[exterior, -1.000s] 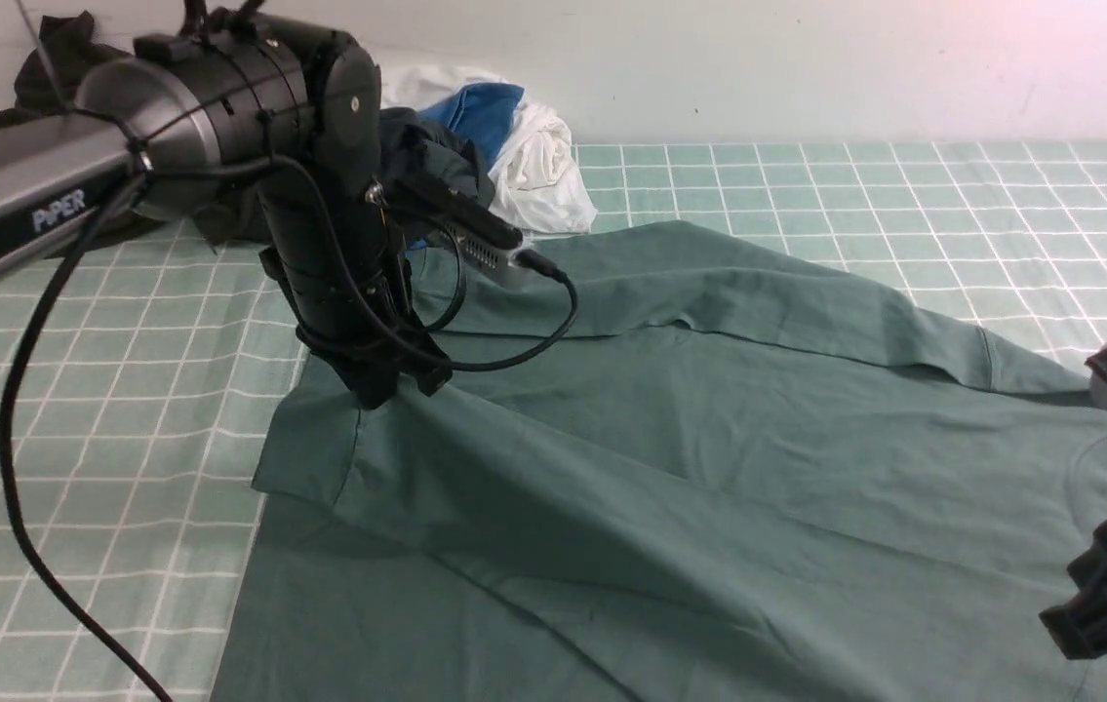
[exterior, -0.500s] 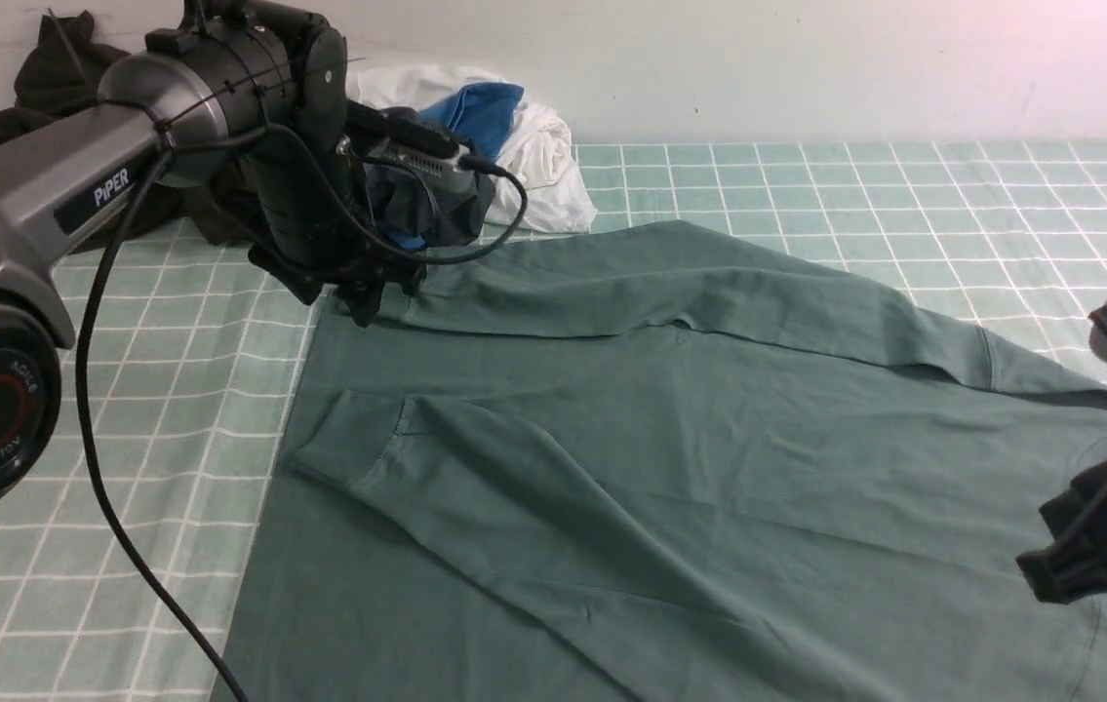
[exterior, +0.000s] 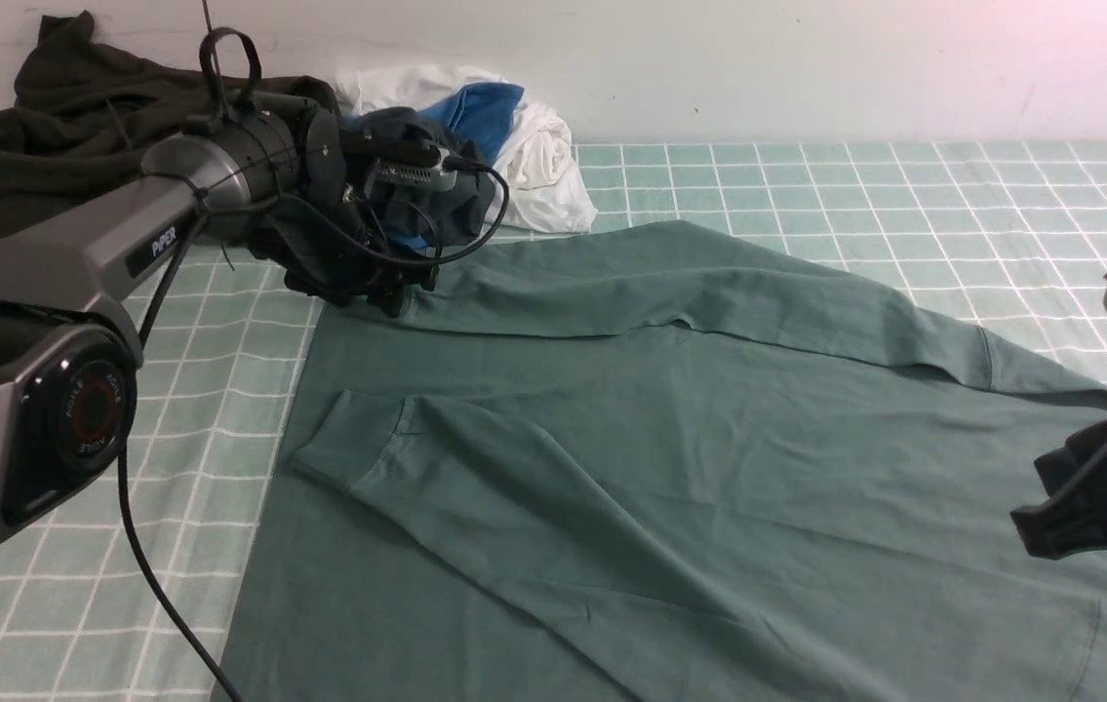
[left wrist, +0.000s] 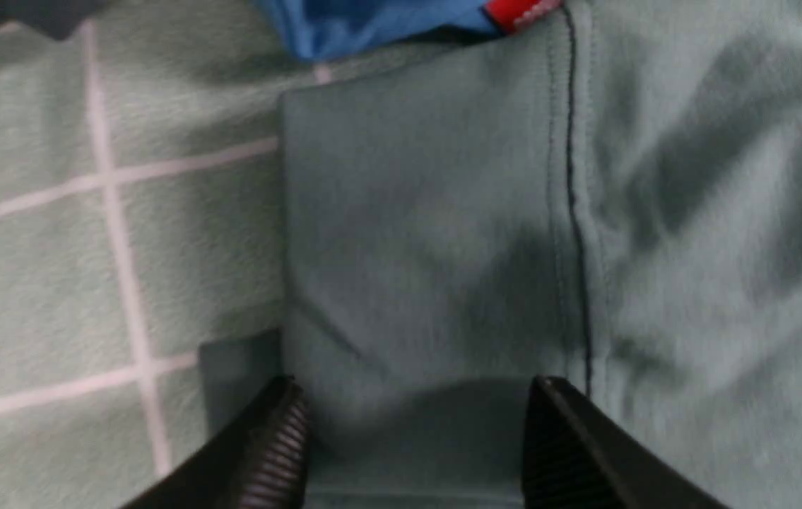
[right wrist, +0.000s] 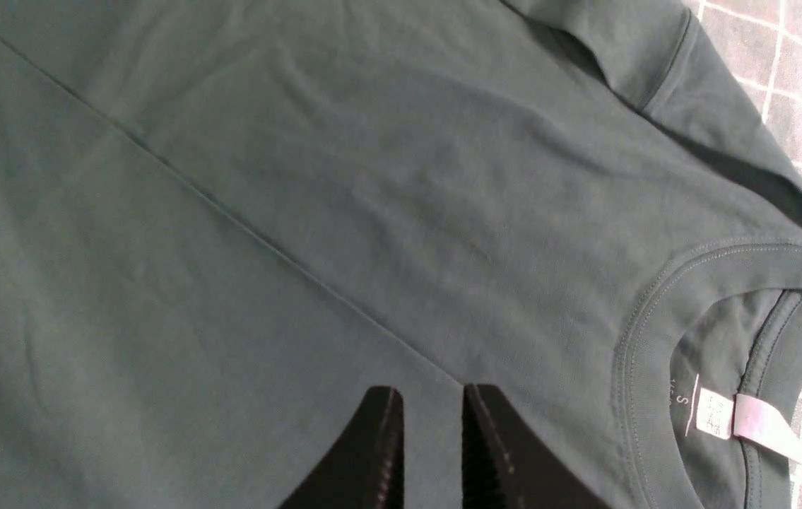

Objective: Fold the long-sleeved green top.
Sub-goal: Use the left arm to clamp the cuff farthest from it, then use the left arm to drag and drop the cuff onto the cuff closest to the left arm

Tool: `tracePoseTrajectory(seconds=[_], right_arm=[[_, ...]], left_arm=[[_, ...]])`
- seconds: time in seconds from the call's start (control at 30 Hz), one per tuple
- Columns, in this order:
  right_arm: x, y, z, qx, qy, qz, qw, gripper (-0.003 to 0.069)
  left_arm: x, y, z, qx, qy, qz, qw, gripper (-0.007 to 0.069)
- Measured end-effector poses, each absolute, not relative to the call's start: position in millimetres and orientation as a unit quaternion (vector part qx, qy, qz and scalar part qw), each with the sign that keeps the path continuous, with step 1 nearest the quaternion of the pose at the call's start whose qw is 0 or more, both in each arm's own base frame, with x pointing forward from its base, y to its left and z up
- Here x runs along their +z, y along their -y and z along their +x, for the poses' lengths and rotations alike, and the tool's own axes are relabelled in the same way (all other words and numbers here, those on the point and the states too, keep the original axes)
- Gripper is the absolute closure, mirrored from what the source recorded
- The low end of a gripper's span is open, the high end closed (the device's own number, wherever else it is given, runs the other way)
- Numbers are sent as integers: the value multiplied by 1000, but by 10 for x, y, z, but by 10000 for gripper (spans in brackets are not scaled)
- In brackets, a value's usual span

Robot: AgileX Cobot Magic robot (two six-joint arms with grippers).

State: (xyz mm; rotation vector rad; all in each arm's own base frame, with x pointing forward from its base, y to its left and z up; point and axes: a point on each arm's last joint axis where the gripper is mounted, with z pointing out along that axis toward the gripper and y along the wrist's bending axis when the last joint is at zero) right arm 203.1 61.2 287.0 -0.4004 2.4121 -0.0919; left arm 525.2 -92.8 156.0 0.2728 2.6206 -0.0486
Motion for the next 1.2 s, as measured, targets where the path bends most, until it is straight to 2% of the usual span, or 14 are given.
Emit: tracePoseTrajectory(seconds=[0.13, 0.23, 0.3, 0.33, 0.37, 0.47, 0.63, 0.8, 0.87, 0.93, 0.97, 1.0, 1.07, 1.2], right_arm=[[2872, -613, 2033, -35, -927, -154, 342, 536], [2874, -615, 2035, -34, -926, -154, 343, 536], [2875, -615, 2036, -34, -926, -154, 344, 536], [2875, -615, 2036, -34, -926, -154, 344, 536], [2875, -615, 2036, -34, -926, -154, 344, 536], [2874, -616, 2036, -34, -926, -154, 344, 536], [2874, -616, 2036, -34, -926, -154, 344, 536], [2874, -616, 2036, -34, -926, -154, 344, 536], [2876, -612, 2038, -37, -925, -156, 345, 536], [2878, -607, 2041, -41, -924, -158, 346, 536], [2881, -604, 2044, -45, -923, -161, 348, 536], [2881, -603, 2044, -45, -922, -161, 348, 536], [2883, -600, 2047, -48, -922, -163, 349, 536], [2880, -605, 2043, -43, -923, -160, 347, 536]], left_arm=[[1554, 939, 5266, -23, -962, 97, 256, 251], [1561, 940, 5268, -24, -961, 97, 257, 300], [1562, 941, 5270, -24, -961, 98, 256, 405], [1557, 941, 5270, -24, -962, 98, 255, 414], [1557, 942, 5269, -24, -962, 99, 255, 494], [1554, 941, 5265, -22, -962, 106, 252, 592], [1617, 941, 5224, -18, -963, 127, 239, 615], [2051, 933, 5109, -15, -959, 143, 245, 616], [2420, 957, 4975, -17, -956, 150, 253, 616], [2593, 981, 4901, -18, -954, 153, 257, 616], [2821, 1027, 4774, -20, -953, 161, 257, 616], [2844, 1043, 4750, -20, -953, 163, 254, 616], [3182, 1125, 4480, -26, -952, 181, 245, 616], [3397, 1108, 4108, -36, -956, 183, 225, 616]])
